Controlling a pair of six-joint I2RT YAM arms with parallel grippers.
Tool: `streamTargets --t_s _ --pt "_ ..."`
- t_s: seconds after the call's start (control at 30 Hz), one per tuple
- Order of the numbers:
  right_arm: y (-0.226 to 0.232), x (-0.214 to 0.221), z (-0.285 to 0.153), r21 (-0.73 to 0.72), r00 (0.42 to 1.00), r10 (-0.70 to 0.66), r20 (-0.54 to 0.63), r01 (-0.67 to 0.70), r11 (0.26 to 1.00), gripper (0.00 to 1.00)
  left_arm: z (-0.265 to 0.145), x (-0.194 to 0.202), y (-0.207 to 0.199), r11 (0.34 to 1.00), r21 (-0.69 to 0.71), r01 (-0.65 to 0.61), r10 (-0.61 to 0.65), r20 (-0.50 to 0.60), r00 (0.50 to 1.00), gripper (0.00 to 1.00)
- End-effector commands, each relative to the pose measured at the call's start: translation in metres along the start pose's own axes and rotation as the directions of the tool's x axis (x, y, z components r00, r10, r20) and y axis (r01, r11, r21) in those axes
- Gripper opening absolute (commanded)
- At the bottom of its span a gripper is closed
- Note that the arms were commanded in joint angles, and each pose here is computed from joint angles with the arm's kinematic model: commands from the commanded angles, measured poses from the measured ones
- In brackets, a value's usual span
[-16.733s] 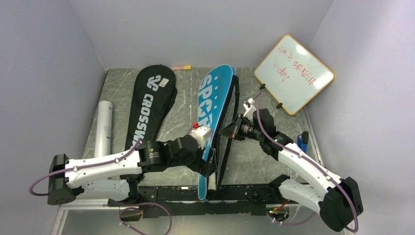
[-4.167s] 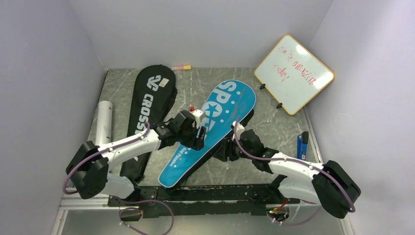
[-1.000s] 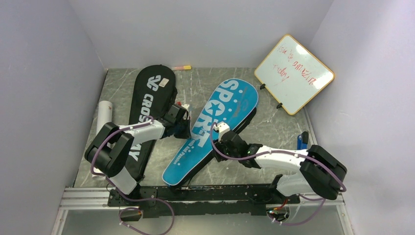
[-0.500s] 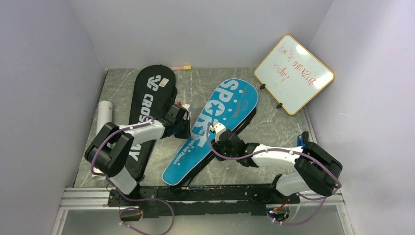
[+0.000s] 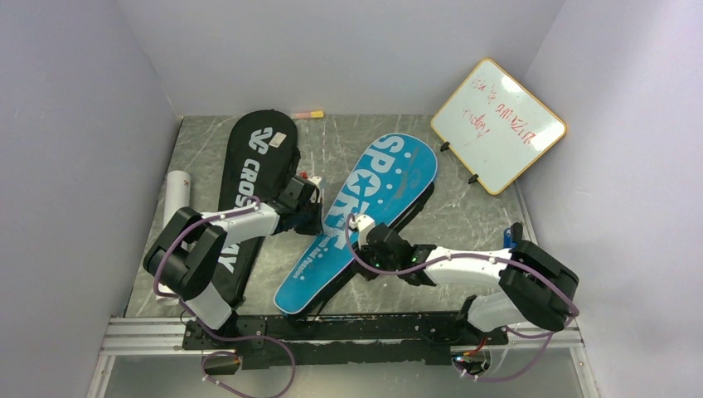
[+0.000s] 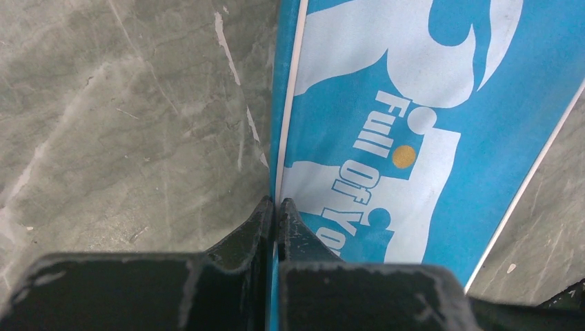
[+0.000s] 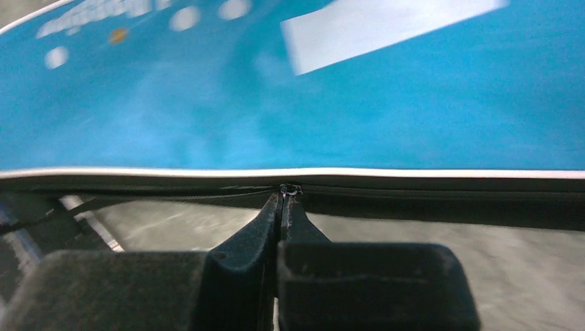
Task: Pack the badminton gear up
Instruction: Zip the racket bag at the center of the board.
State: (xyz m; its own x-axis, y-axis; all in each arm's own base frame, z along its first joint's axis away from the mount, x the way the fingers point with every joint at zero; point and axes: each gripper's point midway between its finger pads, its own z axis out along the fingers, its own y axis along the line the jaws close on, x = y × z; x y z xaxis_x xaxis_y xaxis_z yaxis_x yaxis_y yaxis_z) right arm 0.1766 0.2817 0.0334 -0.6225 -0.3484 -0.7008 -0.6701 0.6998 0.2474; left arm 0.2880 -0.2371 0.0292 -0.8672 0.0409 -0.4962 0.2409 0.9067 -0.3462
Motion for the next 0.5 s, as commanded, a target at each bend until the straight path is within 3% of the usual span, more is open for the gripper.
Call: streamTargets --t_s 0.0,0.3,0.47 --pt "0.072 -0.009 -0.007 -0.237 1.0 0.012 0.021 -0.007 0.972 0.0 0.0 -0.012 -0.001 1.0 -0.013 0.018 -0.018 0.04 0.999 0.05" --pt "0.207 0.02 0.0 -0.468 0.991 -0.134 0.011 0.124 0.875 0.0 0.002 -0.013 0.003 0.997 -0.039 0.068 -0.065 0.055 0.996 0.05" --pt "0.244 0.025 0.001 -0.532 0.984 -0.172 0.053 0.174 0.829 0.0 -0.001 -0.018 0.004 0.995 -0.045 0.084 -0.081 0.078 0.994 0.05"
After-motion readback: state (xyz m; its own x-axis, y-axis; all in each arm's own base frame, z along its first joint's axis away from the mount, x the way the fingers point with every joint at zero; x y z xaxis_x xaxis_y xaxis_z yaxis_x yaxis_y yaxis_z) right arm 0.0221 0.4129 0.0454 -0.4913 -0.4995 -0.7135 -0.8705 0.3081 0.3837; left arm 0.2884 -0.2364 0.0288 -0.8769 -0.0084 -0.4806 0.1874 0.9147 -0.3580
